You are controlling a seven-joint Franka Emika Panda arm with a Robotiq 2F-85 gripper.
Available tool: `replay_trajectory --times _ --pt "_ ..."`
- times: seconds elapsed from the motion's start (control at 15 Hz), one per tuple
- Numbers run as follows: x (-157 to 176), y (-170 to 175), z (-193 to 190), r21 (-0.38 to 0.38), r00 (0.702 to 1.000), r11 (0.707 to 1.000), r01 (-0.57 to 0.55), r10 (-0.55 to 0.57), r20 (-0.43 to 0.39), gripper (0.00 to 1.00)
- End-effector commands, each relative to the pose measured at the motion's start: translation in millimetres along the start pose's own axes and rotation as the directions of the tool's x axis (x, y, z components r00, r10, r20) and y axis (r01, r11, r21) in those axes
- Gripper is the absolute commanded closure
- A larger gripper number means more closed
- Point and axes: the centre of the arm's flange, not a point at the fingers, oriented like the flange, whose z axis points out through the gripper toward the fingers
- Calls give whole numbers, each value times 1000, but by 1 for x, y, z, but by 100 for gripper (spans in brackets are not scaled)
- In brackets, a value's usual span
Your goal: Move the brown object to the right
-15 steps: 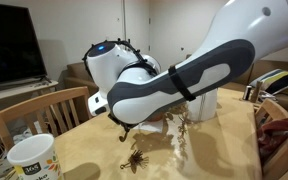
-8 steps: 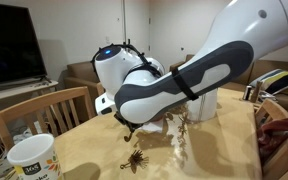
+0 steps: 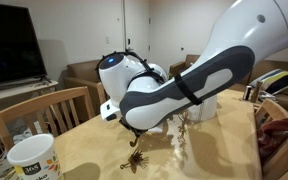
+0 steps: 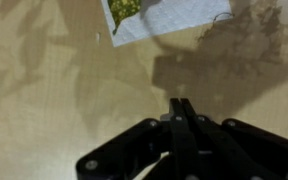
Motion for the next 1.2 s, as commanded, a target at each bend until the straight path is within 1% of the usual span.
replay_trajectory --times 0.0,0.13,0.2,0.33,0.6,0.67,0.73,0.87,1.13 --pt "-5 -21 -7 15 1000 1000 -19 19 6 71" --pt "-4 -22 -5 22 1000 1000 -18 18 6 57" --pt "-4 -23 -5 23 1000 1000 -17 17 5 48" --pt "-4 -24 -5 25 1000 1000 -18 18 8 35" --pt "-5 -24 -14 9 1000 1000 -21 20 9 5" --pt "-6 -23 -20 -4 1000 1000 -21 21 6 1" --pt "-7 -22 -26 -14 1000 1000 -20 20 8 0" --pt "-9 -20 -37 -35 1000 999 -23 23 4 0" --pt "-11 -18 -51 -99 998 995 -32 26 -52 0"
